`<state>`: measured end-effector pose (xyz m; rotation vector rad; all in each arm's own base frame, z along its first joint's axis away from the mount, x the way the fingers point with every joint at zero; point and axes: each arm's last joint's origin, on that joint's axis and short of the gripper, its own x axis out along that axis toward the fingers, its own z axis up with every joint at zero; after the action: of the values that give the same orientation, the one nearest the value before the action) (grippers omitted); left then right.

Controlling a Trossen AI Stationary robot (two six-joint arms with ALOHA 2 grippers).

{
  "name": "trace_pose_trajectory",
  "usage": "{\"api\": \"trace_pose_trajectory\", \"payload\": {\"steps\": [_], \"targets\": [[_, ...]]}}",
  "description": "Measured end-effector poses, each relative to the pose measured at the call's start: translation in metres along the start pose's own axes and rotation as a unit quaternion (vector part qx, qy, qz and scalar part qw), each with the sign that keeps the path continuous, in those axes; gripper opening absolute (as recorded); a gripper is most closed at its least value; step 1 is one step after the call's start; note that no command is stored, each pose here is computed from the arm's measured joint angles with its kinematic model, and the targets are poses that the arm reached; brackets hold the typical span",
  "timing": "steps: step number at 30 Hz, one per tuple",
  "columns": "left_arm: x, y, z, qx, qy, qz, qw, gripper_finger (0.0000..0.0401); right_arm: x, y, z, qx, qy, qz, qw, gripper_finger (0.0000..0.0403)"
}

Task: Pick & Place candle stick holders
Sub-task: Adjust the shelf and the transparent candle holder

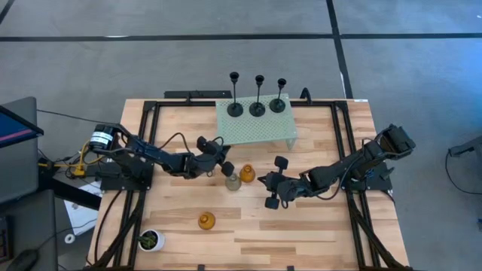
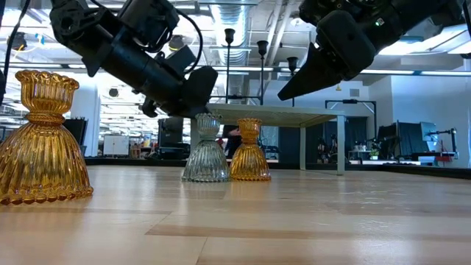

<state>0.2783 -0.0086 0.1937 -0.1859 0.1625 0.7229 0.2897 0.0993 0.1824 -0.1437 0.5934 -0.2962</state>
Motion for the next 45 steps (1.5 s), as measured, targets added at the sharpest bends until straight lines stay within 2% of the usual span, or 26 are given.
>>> {"api": "trace_pose_trajectory", "payload": {"steps": [13, 45], "targets": [[-0.0003, 0.0042, -0.0034, 0.027, 0.001, 0.052, 0.998, 0.0003, 0.0000, -0.0001, 0.0000, 0.000, 0.000, 0.000, 1.000, 0.0000], [-0.0020, 0.0052, -0.0033, 0.077, -0.008, 0.089, 0.993, 0.0003, 0.0000, -0.0001, 0.0000, 0.006, 0.000, 0.000, 1.000, 0.0000]]}}
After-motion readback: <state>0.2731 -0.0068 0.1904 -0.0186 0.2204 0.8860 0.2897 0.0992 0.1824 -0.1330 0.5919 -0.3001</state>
